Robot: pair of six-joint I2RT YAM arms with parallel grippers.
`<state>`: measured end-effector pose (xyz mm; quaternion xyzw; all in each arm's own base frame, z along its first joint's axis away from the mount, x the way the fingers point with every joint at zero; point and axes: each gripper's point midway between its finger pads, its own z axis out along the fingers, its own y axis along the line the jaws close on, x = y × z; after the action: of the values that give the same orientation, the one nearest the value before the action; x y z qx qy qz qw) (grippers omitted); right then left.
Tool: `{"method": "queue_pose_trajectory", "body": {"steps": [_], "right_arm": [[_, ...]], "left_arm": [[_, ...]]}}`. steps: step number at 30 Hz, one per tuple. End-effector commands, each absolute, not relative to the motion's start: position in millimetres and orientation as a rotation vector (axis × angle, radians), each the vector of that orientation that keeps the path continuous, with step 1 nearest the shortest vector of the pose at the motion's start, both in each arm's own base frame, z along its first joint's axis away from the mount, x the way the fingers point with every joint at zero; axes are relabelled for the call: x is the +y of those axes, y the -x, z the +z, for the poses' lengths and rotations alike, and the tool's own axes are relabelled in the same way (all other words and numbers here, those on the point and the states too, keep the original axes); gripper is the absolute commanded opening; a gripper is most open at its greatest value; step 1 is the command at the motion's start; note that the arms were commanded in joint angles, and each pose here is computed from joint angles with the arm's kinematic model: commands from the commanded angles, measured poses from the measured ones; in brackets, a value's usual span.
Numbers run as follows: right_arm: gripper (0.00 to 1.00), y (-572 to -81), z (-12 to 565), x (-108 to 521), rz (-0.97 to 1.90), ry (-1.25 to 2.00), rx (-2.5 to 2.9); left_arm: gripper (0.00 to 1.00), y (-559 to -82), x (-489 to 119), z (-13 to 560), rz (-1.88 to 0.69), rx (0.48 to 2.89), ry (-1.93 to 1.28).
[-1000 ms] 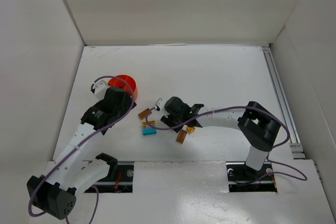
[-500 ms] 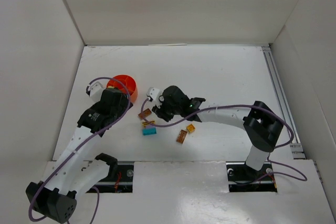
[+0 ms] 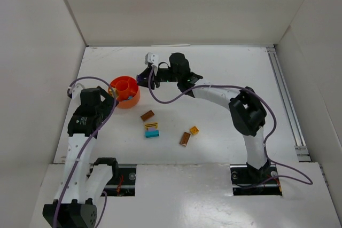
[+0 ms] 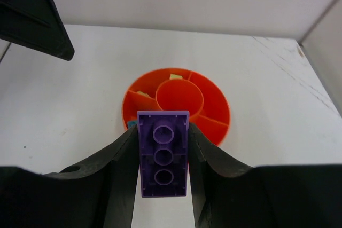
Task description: Sort the legos into containers by color
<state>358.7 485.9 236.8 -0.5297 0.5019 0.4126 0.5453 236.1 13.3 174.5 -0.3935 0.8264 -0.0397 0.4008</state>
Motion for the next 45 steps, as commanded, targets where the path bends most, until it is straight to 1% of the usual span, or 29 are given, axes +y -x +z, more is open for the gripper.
{"method": "queue_pose_trajectory", "body": {"steps": [1, 10, 18, 32, 45], "right_arm": [[0.29, -337, 265, 511, 1.109, 1.345, 0.927], [0.3, -351, 257, 536, 1.171, 1.352, 0.862], [0.3, -366, 232, 551, 1.205, 1.329, 0.912], [0.32, -377, 205, 553, 1.271, 1.312, 0.917], [0.36, -388, 196, 546, 1.308, 1.278, 0.898]], "left_arm": [[1.0, -243, 11, 197, -0.14, 2.05, 0.914], [1.0, -247, 8, 200, -0.159, 2.056, 0.863], [1.0, -250, 8, 209, -0.161, 2.036, 0.837], [1.0, -253, 5, 206, -0.166, 2.059, 0.812], [1.0, -253, 4, 216, -0.186, 2.031, 0.788]]}}
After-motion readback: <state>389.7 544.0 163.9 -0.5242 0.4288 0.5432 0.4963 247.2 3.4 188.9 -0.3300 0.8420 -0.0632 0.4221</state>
